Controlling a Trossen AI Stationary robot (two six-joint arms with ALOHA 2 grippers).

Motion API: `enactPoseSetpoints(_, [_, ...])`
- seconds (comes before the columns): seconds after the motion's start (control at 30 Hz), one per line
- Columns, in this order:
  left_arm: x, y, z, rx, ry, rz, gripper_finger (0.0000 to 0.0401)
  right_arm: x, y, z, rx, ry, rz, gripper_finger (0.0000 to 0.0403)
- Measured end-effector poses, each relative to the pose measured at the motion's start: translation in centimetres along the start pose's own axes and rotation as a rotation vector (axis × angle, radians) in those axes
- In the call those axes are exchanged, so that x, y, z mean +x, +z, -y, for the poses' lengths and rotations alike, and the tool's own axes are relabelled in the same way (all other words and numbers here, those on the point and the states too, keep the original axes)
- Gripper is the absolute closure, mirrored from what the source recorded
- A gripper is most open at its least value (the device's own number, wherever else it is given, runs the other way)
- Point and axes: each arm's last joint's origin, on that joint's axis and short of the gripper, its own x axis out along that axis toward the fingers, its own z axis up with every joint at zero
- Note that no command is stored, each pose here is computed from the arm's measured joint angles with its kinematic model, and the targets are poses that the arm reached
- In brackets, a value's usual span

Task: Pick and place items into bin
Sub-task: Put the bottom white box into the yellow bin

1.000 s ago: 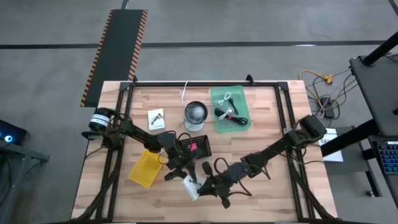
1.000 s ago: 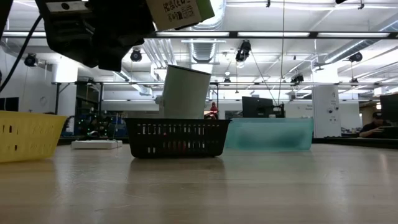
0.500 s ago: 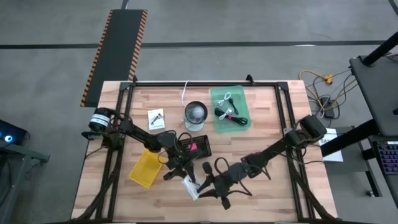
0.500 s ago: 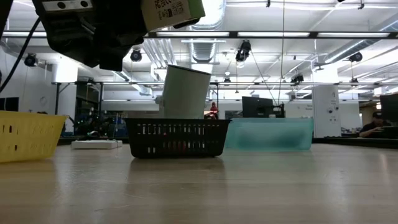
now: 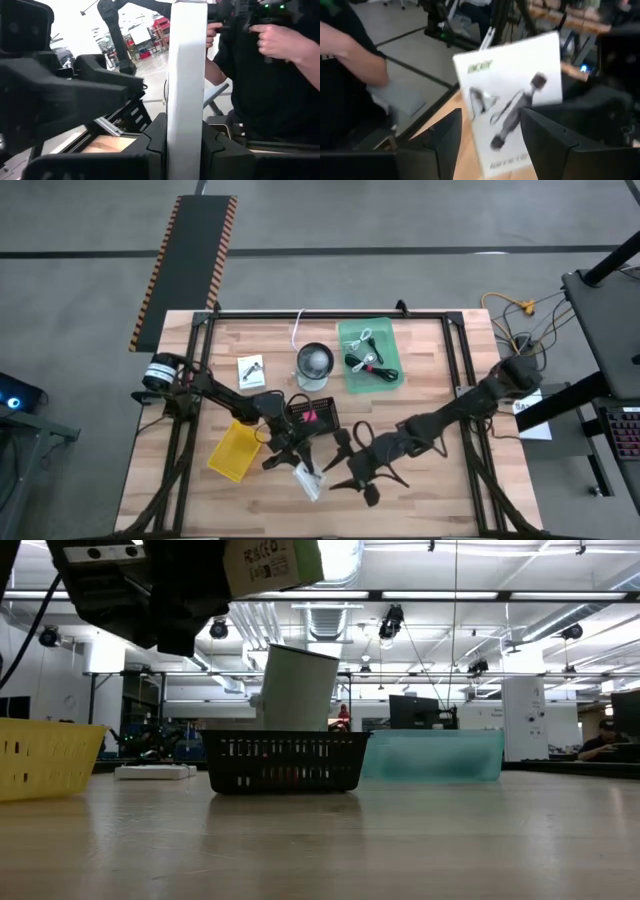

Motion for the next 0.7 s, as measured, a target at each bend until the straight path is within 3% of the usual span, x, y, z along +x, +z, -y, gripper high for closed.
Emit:
enactPoseSetpoints(0.17, [-0.2,-0.2,0.1,-0.035,0.01,-0.01,0.0373,-1.4,0.6,0.0,0.057,-0.004,-0.057,0.0209])
enactPoseSetpoints(0.4, [-0.4,-0.2,-0.2,-0.196,0.087,-0.067,0.0373,-2.1,-1.3,0.6,0.065,-0.227,-0.221,0.0209])
enactPoseSetpoints(0.7, [-1.7,2.0,-0.8,-0.389,0.455,-0.299,0.0363,-2.5,-3.8,0.5,0.09,-0.286,-0.402,0.0209])
